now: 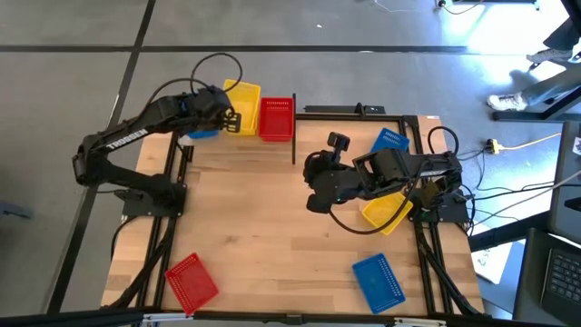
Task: Stack baskets on shelf by color
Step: Stack the bottom yellow bin on top of the yellow bin on the shelf
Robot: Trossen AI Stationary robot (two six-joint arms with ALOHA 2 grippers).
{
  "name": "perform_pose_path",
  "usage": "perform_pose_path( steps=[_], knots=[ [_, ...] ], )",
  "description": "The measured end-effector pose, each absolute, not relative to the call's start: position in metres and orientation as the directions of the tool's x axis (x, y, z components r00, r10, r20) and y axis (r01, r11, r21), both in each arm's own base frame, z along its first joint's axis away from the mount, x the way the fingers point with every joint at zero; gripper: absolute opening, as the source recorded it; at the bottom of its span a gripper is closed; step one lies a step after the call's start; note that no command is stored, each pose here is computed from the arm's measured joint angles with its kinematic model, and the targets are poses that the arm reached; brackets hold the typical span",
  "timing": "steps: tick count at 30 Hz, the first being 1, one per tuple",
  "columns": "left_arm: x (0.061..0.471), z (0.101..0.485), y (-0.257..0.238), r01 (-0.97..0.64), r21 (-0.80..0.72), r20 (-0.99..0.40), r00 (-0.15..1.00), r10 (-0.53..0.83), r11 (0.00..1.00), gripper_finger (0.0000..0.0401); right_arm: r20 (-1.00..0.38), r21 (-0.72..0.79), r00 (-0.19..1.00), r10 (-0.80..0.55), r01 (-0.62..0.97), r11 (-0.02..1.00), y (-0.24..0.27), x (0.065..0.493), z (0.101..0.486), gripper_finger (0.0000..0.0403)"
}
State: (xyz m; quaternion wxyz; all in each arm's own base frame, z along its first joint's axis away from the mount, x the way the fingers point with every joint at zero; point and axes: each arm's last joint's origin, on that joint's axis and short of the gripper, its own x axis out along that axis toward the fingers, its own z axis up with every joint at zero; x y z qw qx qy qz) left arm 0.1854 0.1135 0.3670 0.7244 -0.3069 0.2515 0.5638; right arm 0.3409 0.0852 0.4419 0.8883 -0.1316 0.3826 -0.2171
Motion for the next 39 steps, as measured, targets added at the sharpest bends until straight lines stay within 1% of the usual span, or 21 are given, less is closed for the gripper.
perform_pose_path(
  steps=[8,16,23,28,31,39],
  knots=[
    [0.187,0.368,0.121,-0.969,-0.191,-0.694,0.246,0.676,0.157,0.0000,-0.609,-0.415,0.610,-0.507,0.300,0.859,0.085,0.341,0.442,0.0123],
    [0.203,0.352,0.131,-0.975,-0.155,-0.746,0.220,0.629,0.157,0.0000,-0.609,-0.417,0.610,-0.507,0.297,0.859,0.085,0.341,0.442,0.0123],
    [0.209,0.346,0.134,-0.979,-0.133,-0.760,0.201,0.618,0.155,0.0000,-0.609,-0.416,0.610,-0.507,0.298,0.859,0.085,0.341,0.442,0.0123],
    [0.209,0.346,0.134,-0.977,-0.114,-0.763,0.204,0.614,0.183,0.0001,-0.609,-0.415,0.610,-0.507,0.299,0.859,0.085,0.341,0.442,0.0123],
    [0.209,0.345,0.134,-0.976,-0.142,-0.769,0.215,0.602,0.167,0.0011,-0.609,-0.414,0.610,-0.507,0.300,0.859,0.085,0.341,0.442,0.0123],
    [0.209,0.345,0.135,-0.975,-0.147,-0.774,0.220,0.594,0.170,0.0064,-0.609,-0.414,0.610,-0.507,0.300,0.859,0.085,0.341,0.442,0.0123]
  ],
)
